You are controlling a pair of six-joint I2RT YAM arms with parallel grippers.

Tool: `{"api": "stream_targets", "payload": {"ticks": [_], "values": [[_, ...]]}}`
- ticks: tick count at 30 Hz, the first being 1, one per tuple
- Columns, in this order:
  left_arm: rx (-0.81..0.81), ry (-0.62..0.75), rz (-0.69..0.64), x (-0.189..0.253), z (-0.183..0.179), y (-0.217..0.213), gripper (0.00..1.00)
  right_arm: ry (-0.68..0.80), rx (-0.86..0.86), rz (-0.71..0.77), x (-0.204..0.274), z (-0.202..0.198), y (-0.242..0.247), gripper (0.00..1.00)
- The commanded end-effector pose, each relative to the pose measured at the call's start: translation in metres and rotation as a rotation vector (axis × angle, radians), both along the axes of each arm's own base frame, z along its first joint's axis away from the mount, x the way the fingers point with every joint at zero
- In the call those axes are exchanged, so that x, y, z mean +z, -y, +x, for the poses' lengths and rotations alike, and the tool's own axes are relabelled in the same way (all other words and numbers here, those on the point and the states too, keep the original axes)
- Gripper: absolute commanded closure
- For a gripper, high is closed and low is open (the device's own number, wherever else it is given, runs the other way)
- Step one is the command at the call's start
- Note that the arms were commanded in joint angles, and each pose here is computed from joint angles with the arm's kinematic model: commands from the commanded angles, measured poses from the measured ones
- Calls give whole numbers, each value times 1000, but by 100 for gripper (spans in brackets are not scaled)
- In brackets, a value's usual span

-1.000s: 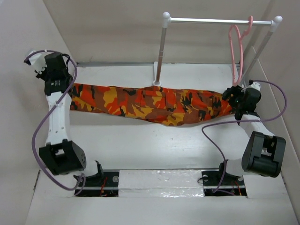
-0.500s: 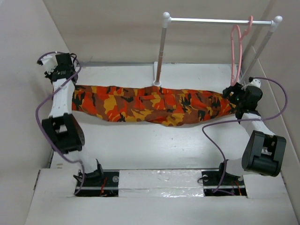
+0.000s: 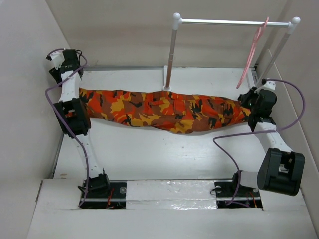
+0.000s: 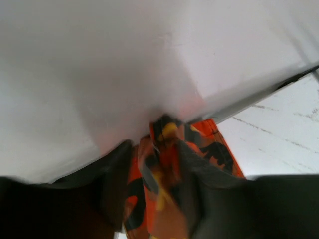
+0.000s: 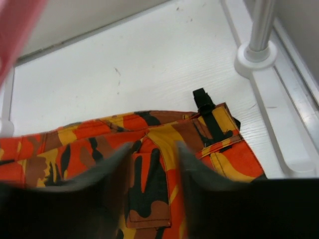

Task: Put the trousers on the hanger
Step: Fold the trousers at the center of the board.

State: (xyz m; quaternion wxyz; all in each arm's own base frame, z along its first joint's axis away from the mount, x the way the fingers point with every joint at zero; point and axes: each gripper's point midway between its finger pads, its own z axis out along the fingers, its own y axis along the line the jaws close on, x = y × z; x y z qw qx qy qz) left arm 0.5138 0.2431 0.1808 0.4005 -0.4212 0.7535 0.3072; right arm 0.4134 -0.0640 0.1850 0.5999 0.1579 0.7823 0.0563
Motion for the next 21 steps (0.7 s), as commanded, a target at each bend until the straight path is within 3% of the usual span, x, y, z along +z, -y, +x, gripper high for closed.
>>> {"api": "stream_targets", "payload": {"ticks": [1, 2, 5, 6, 8, 9, 10, 11, 13, 14, 15, 18, 21], "values": [[13, 8, -9, 1, -1, -14, 54, 27, -57, -39, 16, -5, 7, 94], [10, -9, -30, -12, -5, -10, 48, 16, -62, -37, 13, -6, 8, 100], [-28, 28, -66, -17, -10, 12, 32, -21, -58, -22, 0, -8, 9, 100], [-59, 77, -63, 3, -10, 27, 26, -31, -56, -16, -3, -10, 7, 100], [-80, 89, -74, -4, -20, 42, 25, -59, -94, -3, -12, -18, 14, 88], [-119, 146, -81, 18, -24, 57, 26, -71, -138, 3, -17, -23, 23, 77], [-115, 178, -94, 22, -31, 61, 29, -93, -159, 18, -30, -33, 28, 57], [-137, 167, -107, 3, -40, 72, 33, -104, -217, 58, -38, -41, 43, 50], [-173, 218, -130, 13, -55, 86, 48, -119, -292, 82, -59, -59, 58, 41], [-161, 190, -170, -10, -69, 92, 57, -122, -337, 106, -65, -68, 71, 40], [-177, 199, -199, -12, -77, 95, 74, -123, -305, 138, -69, -70, 66, 40], [-178, 185, -307, -41, -100, 100, 90, -118, -276, 177, -78, -66, 65, 40], [-193, 154, -386, -61, -110, 108, 85, -184, -248, 231, -97, -56, 64, 40]]}}
